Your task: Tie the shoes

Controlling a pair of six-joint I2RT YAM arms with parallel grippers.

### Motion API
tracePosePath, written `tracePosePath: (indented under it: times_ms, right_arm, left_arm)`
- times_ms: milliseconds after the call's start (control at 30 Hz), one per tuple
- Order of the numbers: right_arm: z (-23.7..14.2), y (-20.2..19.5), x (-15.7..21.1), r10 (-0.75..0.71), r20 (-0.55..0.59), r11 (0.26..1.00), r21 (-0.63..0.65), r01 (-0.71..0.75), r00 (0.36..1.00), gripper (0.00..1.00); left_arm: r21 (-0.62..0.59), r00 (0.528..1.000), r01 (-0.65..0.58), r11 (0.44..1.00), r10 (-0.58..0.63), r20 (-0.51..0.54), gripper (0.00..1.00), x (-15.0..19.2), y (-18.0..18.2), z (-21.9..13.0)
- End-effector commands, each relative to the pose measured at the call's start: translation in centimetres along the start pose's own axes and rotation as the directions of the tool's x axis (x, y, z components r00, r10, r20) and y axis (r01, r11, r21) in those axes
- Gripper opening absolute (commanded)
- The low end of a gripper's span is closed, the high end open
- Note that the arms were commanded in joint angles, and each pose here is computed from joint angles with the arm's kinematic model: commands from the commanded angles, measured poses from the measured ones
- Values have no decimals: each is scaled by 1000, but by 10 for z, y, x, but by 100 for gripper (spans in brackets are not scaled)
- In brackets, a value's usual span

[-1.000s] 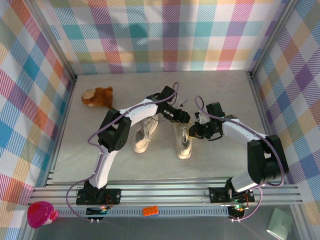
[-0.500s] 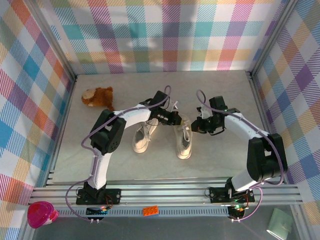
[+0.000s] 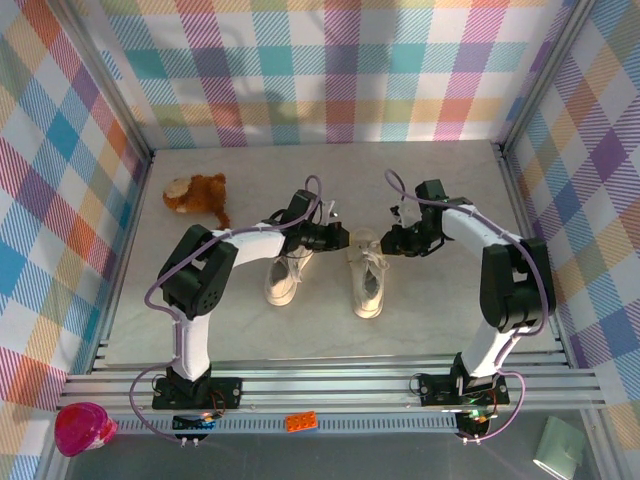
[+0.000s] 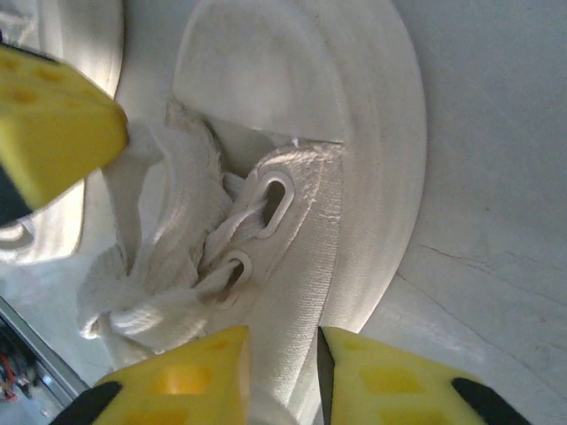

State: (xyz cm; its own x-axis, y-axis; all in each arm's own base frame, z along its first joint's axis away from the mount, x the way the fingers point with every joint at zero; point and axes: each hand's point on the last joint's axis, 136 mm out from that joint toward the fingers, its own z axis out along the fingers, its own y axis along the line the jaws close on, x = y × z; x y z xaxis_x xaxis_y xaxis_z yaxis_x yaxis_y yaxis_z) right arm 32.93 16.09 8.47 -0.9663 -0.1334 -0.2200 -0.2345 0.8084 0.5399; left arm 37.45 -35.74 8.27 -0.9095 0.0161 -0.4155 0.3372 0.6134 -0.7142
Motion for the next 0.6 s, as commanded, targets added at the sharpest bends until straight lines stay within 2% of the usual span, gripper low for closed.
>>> tracePosePath:
  times_ms: [0,133,333,567]
  right_arm:
    - [-24,1,-7,-14,76,1000,-3,15,997,37]
    - [-39,0,6,63,136,996,-72,-53,989,46]
    - [-39,23,21,47,221,976,-216,2,974,55]
    - [-13,29,21,-5,161,973,-227,42,987,59]
  left_arm:
    - [30,996,-19,999,17,87,0,-17,-19,-14]
    - [35,996,-20,999,17,89,0,-17,-22,-16]
    - [41,996,-21,999,17,90,0,-17,-25,-18]
    - [37,996,-18,999,15,85,0,-13,-25,-16]
